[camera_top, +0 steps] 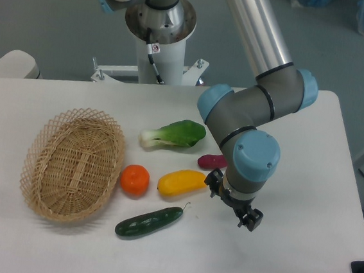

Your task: Pick up the cucumber from the table

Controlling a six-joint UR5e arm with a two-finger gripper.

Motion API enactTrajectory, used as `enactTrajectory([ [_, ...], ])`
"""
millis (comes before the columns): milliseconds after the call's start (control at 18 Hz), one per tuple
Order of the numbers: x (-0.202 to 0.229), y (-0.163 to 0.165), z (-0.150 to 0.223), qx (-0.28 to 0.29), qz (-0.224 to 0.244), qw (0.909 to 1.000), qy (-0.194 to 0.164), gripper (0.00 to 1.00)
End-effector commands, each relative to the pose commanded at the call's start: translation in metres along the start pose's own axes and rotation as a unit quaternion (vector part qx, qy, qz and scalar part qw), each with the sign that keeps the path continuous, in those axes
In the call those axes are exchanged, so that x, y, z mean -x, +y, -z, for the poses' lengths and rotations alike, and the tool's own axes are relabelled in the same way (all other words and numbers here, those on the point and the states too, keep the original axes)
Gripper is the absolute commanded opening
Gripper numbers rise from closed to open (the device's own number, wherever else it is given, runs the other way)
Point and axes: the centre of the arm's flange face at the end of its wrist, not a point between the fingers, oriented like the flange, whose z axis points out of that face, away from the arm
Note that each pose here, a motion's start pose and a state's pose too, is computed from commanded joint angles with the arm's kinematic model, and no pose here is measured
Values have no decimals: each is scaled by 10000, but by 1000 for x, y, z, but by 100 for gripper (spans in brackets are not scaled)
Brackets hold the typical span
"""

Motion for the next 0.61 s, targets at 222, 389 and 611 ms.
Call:
enactTrajectory([
  [222,0,0,1,3,-8,10000,-17,100],
  [389,-2,1,0,16,69,10000,27,100],
  [611,-17,-26,-1,28,7,10000,42,100],
])
